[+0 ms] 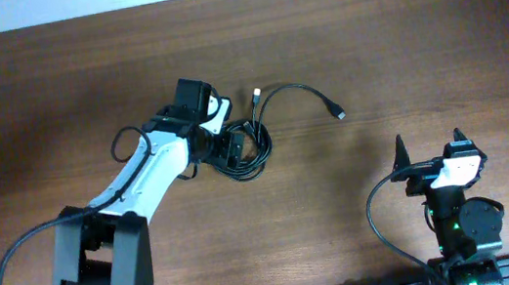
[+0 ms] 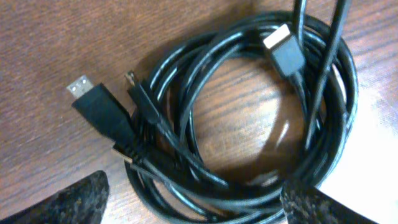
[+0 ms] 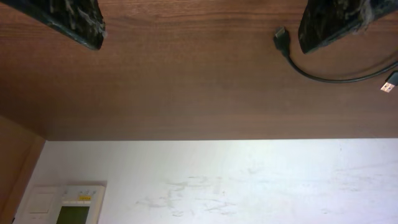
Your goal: Untangle cables
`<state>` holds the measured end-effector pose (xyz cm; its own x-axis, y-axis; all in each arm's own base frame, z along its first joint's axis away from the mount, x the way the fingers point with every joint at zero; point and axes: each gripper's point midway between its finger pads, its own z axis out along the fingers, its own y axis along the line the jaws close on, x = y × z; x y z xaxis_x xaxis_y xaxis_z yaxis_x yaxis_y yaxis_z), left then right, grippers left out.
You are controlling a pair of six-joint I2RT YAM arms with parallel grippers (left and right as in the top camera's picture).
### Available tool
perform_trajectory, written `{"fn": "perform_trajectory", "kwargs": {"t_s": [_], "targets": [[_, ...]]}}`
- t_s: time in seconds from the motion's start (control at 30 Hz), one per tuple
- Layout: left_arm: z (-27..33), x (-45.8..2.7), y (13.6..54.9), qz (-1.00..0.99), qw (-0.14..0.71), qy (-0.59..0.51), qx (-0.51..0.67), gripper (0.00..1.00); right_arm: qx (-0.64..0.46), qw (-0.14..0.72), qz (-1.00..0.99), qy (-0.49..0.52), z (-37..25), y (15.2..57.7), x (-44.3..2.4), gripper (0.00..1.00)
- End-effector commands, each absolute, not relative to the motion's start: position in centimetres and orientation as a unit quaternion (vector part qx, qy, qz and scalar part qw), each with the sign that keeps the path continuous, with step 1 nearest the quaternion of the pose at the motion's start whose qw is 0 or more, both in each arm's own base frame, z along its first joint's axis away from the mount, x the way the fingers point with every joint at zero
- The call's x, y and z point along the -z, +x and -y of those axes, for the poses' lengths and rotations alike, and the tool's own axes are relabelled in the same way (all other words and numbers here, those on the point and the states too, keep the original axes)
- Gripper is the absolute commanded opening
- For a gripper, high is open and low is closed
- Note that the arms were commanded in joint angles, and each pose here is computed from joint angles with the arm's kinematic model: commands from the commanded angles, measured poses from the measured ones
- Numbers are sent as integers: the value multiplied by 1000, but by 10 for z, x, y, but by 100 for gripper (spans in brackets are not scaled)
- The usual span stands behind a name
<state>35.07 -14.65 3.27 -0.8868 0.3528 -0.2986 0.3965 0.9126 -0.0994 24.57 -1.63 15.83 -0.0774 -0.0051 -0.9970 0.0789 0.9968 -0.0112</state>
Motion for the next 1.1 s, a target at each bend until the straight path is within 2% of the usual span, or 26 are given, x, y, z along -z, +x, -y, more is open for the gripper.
{"fn": "perform_trajectory", "kwargs": {"t_s": [0.0,0.13,0.2,0.33,0.37,0.5,0.6,0.7,0.73,0.77,0.83,1.07], "targets": [[147,-24,357,-969,136,193,73,76,36,678,-734,28,18,246,-156,98],[148,-22,359,-969,137,193,73,62,36,678,-734,28,18,246,-156,98],[148,-22,359,-969,137,193,74,51,36,678,-734,28,18,246,-156,98],[148,-22,359,-969,137,193,74,43,36,673,-738,28,18,246,-153,98],[148,-22,359,-969,137,193,74,43,36,673,-738,28,18,246,-153,98],[148,-22,359,-969,137,193,74,55,36,673,-738,28,18,246,-153,98],[149,-22,359,-969,137,193,76,54,36,673,-738,28,18,246,-153,98],[149,-22,359,-969,137,193,76,45,36,673,-738,28,18,246,-153,98],[149,-22,359,-969,137,194,75,45,36,673,-738,28,18,246,-153,98],[148,-22,358,-969,136,193,75,45,36,673,-738,28,18,246,-153,98],[148,-22,358,-969,135,193,75,56,36,673,-738,28,18,246,-153,98],[148,-22,358,-969,135,193,75,56,36,673,-738,28,18,246,-153,98]]}}
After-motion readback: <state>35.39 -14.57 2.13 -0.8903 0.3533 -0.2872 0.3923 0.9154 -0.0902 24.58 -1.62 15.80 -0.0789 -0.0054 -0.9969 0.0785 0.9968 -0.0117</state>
